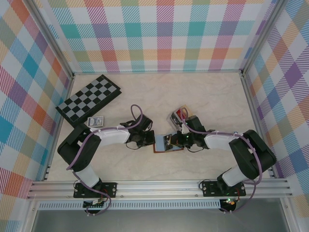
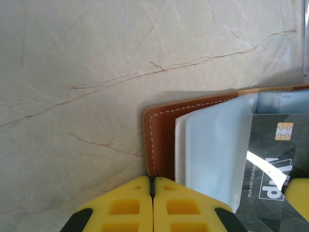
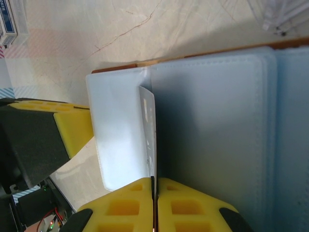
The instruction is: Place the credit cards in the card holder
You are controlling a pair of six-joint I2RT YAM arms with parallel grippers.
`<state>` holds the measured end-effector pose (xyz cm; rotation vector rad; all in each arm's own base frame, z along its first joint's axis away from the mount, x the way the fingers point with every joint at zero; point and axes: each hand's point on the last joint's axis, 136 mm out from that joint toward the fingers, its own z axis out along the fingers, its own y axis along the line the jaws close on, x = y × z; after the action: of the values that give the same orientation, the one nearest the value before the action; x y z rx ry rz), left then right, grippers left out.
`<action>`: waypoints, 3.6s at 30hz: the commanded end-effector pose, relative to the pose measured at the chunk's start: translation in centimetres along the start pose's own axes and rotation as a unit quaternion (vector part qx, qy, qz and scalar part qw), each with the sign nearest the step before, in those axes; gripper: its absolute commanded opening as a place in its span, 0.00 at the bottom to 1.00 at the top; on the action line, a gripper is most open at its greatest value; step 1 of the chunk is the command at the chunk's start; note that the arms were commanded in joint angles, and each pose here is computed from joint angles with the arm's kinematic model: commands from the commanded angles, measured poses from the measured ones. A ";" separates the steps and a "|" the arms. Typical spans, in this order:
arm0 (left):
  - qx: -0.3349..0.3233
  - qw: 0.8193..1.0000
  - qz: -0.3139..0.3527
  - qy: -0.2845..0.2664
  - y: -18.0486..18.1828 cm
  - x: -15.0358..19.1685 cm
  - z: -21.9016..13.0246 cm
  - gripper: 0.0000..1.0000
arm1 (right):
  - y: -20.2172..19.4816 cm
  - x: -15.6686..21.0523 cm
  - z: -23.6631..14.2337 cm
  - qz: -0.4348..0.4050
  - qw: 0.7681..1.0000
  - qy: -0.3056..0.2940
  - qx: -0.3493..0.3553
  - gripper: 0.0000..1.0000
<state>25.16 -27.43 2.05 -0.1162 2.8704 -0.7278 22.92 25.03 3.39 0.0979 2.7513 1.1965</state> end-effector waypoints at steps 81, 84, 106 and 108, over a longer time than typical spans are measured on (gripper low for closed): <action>-0.054 0.996 0.067 -0.005 0.8 0.1 -2.7 0.35 | -1.2 -0.3 -3.5 -0.074 0.978 0.012 0.195 0.22; -0.052 0.996 0.069 -0.026 0.2 -0.6 -4.4 0.38 | 0.9 -2.0 -6.0 -0.103 0.975 -0.036 0.195 0.27; 0.033 0.999 -0.036 -0.017 -10.4 -12.0 1.8 0.59 | 1.2 -14.9 -11.2 -0.146 0.957 -0.054 0.244 0.40; 0.021 0.999 -0.044 -0.016 -9.9 -12.2 2.4 0.58 | 0.7 -15.3 -11.4 -0.142 0.953 -0.054 0.264 0.40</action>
<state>37.55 -35.69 6.04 -0.1959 2.8112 -0.7833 36.28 15.48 12.36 -0.1121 2.7729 0.3696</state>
